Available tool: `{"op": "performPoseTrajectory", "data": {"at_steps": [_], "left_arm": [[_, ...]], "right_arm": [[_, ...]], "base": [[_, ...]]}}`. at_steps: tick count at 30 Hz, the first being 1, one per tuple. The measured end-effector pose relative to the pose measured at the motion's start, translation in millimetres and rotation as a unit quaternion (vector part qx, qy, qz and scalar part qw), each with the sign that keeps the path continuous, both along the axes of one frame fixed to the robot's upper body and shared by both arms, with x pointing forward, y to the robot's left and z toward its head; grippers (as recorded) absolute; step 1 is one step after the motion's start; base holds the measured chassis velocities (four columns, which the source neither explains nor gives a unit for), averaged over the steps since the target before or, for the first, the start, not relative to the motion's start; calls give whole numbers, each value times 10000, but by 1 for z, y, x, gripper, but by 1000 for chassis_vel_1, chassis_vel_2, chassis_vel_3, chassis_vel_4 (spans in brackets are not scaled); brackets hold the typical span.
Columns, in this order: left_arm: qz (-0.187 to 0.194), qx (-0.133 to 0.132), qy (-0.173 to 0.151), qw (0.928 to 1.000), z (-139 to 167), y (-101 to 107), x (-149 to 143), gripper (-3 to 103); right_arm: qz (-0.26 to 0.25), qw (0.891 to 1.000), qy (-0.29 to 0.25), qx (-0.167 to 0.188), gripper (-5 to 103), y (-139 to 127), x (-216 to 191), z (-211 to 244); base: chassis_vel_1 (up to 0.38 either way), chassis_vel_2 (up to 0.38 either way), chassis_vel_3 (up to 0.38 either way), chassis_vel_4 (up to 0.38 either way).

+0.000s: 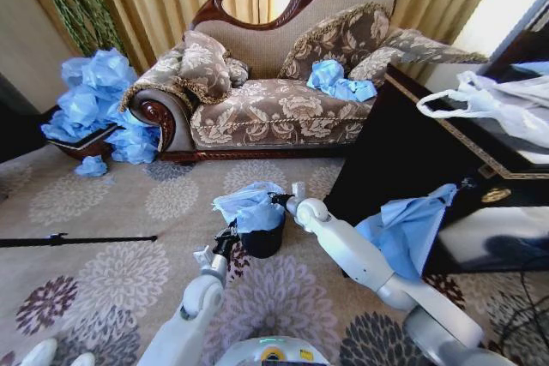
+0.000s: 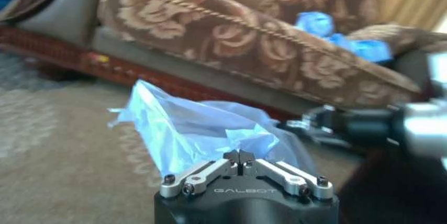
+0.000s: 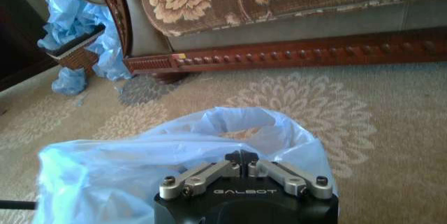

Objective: Place a garbage bag over the trash bin.

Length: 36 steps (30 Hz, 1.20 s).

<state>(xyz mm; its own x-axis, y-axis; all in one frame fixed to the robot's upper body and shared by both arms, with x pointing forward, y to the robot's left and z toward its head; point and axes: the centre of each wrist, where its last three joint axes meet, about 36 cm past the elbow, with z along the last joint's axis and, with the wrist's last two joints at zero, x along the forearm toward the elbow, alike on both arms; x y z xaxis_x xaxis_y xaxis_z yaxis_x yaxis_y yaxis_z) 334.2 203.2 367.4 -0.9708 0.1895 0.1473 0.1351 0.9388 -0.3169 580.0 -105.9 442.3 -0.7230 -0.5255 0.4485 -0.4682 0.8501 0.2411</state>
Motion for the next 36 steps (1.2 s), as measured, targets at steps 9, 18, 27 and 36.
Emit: {"op": "performPoseTrajectory", "data": {"at_steps": [9,18,27,36], "left_arm": [[-454,376,358,9976,-38,-1,-43,0],[-557,738,679,9934,-106,1,-14,0],[-640,792,833,9913,-135,-17,-6,0],[-656,807,662,9924,-118,-27,-12,0]], "right_arm": [[-4,10000,-16,-21,0,-3,-4,3],[63,10000,-64,-7,0,0,-11,9],[142,9999,-75,18,0,6,-14,12],[232,9996,-116,60,0,9,-22,15]], "base": [[0,0,0,0],[0,0,0,0],[0,0,0,0],[0,0,0,0]]}}
